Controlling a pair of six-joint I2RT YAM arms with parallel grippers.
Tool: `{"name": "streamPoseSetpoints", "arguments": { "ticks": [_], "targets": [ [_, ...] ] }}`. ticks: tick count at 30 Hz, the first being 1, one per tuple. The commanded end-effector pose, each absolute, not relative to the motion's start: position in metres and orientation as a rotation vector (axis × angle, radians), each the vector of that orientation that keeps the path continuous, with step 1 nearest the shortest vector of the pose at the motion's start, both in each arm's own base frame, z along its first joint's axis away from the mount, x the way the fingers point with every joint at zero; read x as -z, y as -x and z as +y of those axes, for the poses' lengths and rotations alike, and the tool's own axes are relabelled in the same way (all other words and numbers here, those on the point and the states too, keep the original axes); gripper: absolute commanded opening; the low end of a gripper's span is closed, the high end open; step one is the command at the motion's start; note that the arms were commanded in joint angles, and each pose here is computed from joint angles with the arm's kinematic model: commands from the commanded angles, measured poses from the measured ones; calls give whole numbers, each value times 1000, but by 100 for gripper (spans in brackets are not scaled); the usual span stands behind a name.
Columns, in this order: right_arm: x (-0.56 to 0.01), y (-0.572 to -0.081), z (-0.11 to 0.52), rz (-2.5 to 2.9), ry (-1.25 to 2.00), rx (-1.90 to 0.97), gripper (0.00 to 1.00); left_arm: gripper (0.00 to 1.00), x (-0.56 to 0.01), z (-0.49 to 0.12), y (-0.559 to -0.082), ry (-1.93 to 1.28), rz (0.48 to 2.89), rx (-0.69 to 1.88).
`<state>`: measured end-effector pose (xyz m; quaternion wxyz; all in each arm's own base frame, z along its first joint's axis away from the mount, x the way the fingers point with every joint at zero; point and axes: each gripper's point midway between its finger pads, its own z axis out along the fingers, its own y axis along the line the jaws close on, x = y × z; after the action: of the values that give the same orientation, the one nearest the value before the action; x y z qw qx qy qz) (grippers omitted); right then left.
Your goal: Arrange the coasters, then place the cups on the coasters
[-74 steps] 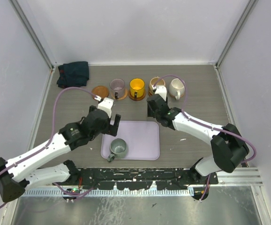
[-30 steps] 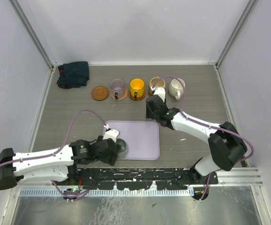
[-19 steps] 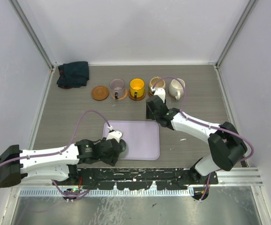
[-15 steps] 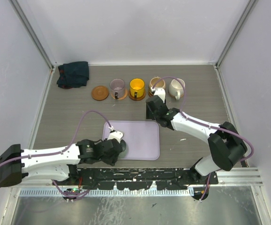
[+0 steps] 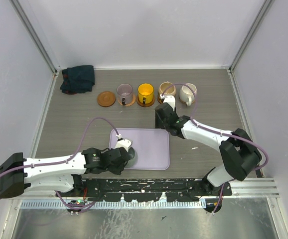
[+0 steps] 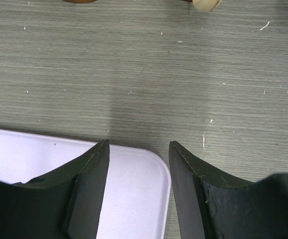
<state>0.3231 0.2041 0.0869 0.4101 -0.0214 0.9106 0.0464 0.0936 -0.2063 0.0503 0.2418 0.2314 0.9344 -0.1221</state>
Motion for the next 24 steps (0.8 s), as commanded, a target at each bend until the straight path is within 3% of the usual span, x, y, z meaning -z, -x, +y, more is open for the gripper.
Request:
{"name": "streamPoseSetpoints", "arguments": {
  "ticks": [1, 12, 24],
  "targets": [
    [-89, -325, 214, 2270, 48, -193, 56, 0, -84, -222, -108, -588, 2447, 407],
    [-82, -328, 228, 2259, 90, -254, 55, 0, -175, -208, -163, -490, 2120, 266],
    [-71, -347, 272, 2252, 201, -281, 51, 9, -188, -150, -223, -242, 2061, 71]
  ]
}}
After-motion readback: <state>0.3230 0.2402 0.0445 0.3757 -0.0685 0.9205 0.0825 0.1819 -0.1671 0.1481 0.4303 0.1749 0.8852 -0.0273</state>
